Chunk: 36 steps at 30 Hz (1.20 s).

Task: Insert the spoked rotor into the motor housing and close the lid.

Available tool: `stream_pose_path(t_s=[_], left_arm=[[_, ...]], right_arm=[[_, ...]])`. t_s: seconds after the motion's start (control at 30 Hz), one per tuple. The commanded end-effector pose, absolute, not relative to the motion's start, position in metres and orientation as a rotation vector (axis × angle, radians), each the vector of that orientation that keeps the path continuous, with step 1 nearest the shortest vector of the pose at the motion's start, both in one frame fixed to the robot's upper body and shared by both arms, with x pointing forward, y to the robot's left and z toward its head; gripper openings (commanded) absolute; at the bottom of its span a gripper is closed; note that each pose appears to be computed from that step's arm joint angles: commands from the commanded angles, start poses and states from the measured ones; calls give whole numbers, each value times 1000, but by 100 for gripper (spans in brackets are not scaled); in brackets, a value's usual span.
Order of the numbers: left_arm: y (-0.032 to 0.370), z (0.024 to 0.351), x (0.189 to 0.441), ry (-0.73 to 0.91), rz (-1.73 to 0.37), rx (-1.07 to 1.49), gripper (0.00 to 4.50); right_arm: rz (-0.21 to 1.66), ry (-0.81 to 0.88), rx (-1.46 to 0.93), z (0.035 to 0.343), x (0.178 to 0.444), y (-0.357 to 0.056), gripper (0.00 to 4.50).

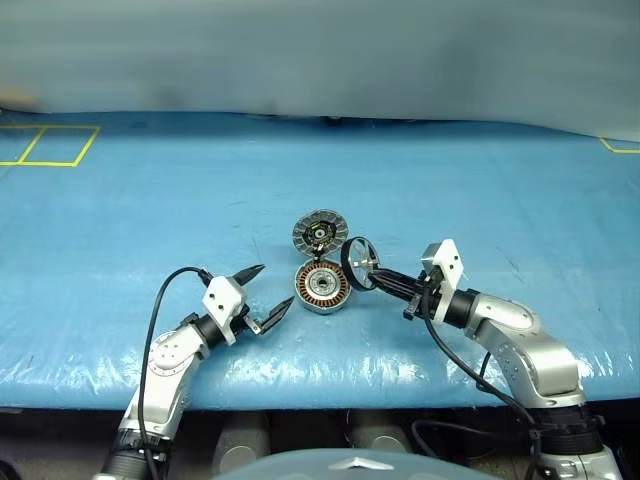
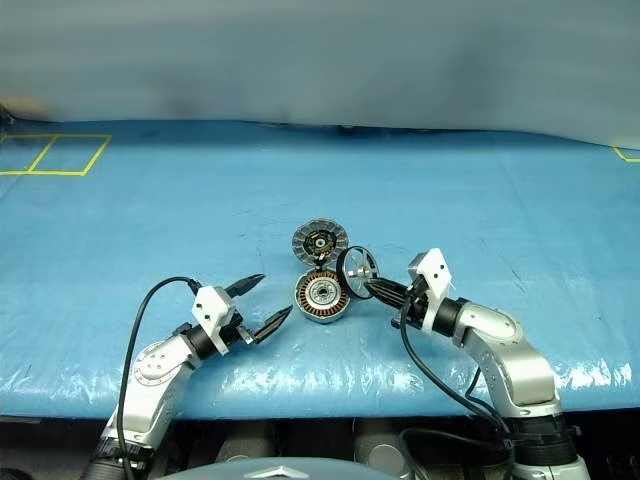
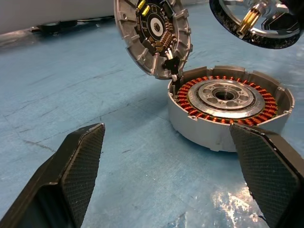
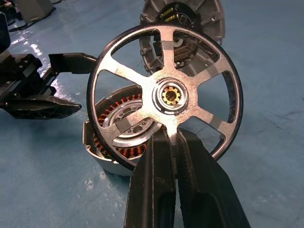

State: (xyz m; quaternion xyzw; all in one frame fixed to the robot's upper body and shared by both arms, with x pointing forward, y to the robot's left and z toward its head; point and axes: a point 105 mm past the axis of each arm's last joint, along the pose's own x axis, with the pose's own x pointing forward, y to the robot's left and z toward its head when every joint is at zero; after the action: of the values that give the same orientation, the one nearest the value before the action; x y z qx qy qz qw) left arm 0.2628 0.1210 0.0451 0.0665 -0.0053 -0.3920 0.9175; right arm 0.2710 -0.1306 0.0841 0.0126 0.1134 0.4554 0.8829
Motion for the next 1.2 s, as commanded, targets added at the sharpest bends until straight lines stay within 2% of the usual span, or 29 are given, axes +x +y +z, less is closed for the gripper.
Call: stream_pose_path(t_s=[0.03, 0.33, 1.2], left_arm=[[117, 50, 260, -21, -834, 97, 450], [118, 51, 259, -19, -840, 86, 450], [123, 50, 257, -19, -813, 105, 450]], right_arm=[[1032, 152, 6, 104, 270, -112, 2], [1096, 167, -51, 99, 276, -95, 2], [1093, 237, -194, 77, 280, -100, 2]])
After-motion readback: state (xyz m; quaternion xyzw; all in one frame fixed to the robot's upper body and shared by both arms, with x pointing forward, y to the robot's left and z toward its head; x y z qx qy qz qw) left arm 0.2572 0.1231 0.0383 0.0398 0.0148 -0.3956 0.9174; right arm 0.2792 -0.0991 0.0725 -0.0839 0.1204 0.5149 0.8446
